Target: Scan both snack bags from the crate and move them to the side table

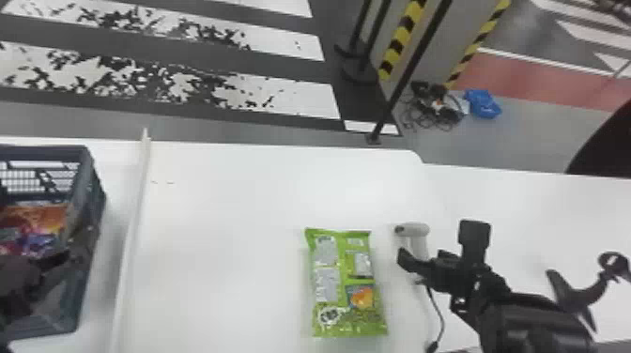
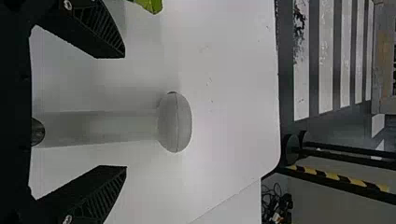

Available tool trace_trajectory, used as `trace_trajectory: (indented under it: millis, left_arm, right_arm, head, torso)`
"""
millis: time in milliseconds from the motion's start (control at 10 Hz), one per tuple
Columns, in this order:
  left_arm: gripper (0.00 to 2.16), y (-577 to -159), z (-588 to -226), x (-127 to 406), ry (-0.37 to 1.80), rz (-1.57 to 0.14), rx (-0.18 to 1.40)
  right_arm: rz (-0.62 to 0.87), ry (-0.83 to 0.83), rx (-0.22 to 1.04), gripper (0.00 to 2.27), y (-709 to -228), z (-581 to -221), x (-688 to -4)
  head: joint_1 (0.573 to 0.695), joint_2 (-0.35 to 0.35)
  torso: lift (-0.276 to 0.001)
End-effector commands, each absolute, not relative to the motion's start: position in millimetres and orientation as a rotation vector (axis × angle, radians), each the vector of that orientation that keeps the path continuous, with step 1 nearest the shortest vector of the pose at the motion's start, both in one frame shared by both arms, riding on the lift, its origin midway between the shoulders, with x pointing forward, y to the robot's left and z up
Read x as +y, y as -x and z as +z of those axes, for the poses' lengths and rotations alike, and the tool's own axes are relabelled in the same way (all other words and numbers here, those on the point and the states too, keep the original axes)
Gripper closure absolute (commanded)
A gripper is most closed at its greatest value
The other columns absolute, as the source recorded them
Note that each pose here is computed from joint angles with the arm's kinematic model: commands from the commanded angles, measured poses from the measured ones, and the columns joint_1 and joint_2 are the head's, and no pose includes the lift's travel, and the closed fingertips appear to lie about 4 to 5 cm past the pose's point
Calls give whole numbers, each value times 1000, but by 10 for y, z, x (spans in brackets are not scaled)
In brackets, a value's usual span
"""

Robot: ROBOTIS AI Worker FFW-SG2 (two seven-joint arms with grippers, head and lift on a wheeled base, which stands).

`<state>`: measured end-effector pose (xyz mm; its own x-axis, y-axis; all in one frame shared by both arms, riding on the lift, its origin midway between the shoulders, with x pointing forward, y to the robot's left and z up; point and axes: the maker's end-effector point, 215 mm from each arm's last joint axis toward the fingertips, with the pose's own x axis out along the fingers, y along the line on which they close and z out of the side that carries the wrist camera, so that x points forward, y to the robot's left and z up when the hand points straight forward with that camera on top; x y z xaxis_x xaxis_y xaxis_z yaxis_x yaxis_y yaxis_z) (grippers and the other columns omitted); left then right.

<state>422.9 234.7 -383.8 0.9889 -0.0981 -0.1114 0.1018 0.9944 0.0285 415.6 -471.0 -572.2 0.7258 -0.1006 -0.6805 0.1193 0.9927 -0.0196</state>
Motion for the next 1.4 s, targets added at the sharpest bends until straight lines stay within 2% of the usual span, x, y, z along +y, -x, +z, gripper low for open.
trace_trajectory:
  millis: [0, 200, 300, 400, 500, 700, 900, 1100, 1300]
  left_arm:
    - [70, -4214, -3843, 2358, -41, -97, 112]
    - [70, -4205, -3839, 2354, -45, -99, 111]
    - [70, -4207, -3831, 2349, -45, -100, 110]
    - [70, -4206, -3839, 2356, -45, -99, 111]
    - [70, -4205, -3839, 2355, -47, -99, 111]
    - [70, -4214, -3836, 2347, -45, -99, 110]
    - [70, -4226, -3829, 2322, -42, -102, 108]
    - [70, -4234, -3835, 2317, -42, -103, 108]
    - [70, -4260, -3830, 2310, -43, -105, 104]
  right_arm:
    - [-118, -22, 766, 161, -4163, -5797, -4729]
    - [-111, -20, 787, 343, -4198, -5862, -4760]
    - [-104, -16, 812, 815, -4195, -5912, -4774]
    - [-109, -16, 836, 1865, -4186, -5955, -4785]
    - [-110, -3, 836, 2007, -4191, -5956, -4793]
    - [-118, 3, 835, 2111, -4175, -5955, -4840]
    - [-132, 8, 813, 2115, -4160, -5893, -4883]
    - [-143, 3, 788, 2115, -4037, -5666, -4864]
    - [-134, -30, 822, 2111, -3810, -5527, -4637]
  head:
    - [695, -309]
    - [695, -309]
    - [695, -311]
    - [695, -313]
    - [695, -315]
    - [695, -319]
    - [695, -326]
    - [695, -335]
    - [695, -336]
  torso:
    - [-29]
    - [-29]
    - [-29]
    - [-29]
    - [-29]
    - [-29]
    - [-29]
    - [-29]
    - [-29]
